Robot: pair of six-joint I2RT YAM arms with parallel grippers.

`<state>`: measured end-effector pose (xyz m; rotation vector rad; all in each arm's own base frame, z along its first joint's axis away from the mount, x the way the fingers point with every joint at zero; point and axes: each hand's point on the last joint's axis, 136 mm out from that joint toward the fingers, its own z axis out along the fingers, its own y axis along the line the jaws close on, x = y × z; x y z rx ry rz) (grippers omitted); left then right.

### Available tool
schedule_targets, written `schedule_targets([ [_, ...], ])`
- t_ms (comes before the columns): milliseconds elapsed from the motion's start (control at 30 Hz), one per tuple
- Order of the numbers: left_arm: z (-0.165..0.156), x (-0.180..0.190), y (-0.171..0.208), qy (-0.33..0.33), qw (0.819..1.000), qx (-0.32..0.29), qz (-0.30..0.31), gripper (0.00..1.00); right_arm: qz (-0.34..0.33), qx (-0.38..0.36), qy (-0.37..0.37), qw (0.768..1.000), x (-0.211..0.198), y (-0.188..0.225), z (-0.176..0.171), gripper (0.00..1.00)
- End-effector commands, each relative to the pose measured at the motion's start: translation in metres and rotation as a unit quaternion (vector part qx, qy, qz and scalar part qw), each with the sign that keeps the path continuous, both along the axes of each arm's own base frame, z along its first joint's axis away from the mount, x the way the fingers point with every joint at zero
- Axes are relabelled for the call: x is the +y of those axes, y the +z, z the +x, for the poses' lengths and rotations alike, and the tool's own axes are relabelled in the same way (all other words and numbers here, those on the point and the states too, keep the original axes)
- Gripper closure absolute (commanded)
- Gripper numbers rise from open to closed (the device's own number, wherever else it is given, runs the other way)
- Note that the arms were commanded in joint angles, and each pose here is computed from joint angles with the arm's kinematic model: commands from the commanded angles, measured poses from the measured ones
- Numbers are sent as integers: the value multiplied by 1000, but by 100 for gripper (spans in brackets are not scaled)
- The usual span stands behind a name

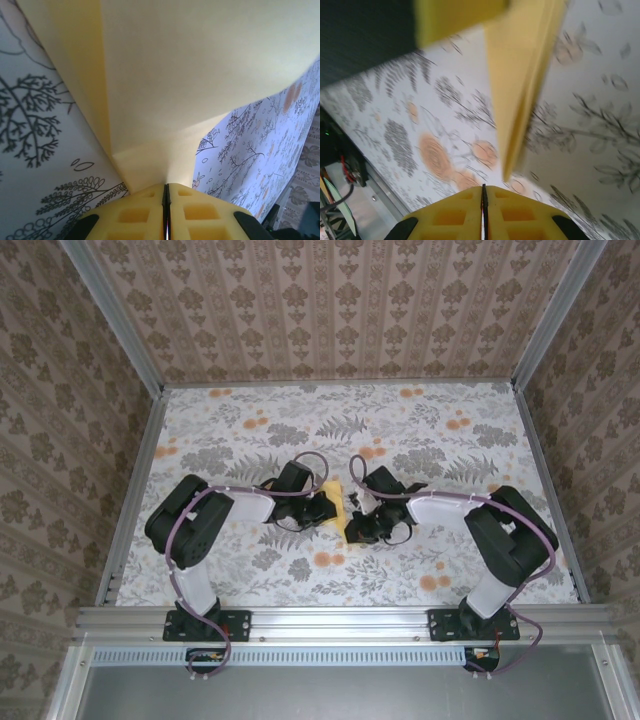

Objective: Fold a paper plane with a square sheet of paper (pick it up from the middle)
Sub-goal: Fold the wing for the fifth time at the center of the table.

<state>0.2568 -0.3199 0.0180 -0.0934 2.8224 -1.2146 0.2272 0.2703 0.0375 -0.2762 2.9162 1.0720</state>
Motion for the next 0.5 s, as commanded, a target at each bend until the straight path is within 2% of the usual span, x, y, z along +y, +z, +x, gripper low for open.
schedule_targets([
  [0,-13,23,-37,10,997,40,71,88,15,-24,-16,999,12,16,23,89],
  [267,-4,10,-15,1,999,19,38,87,-16,-15,-23,999,11,-10,33,90],
  [400,12,-5,26,-14,999,-28,-33,84,-46,1,-17,999,1,-31,25,91],
  [467,21,-3,46,-23,997,-56,-46,82,-65,9,-12,998,-7,-40,19,91],
])
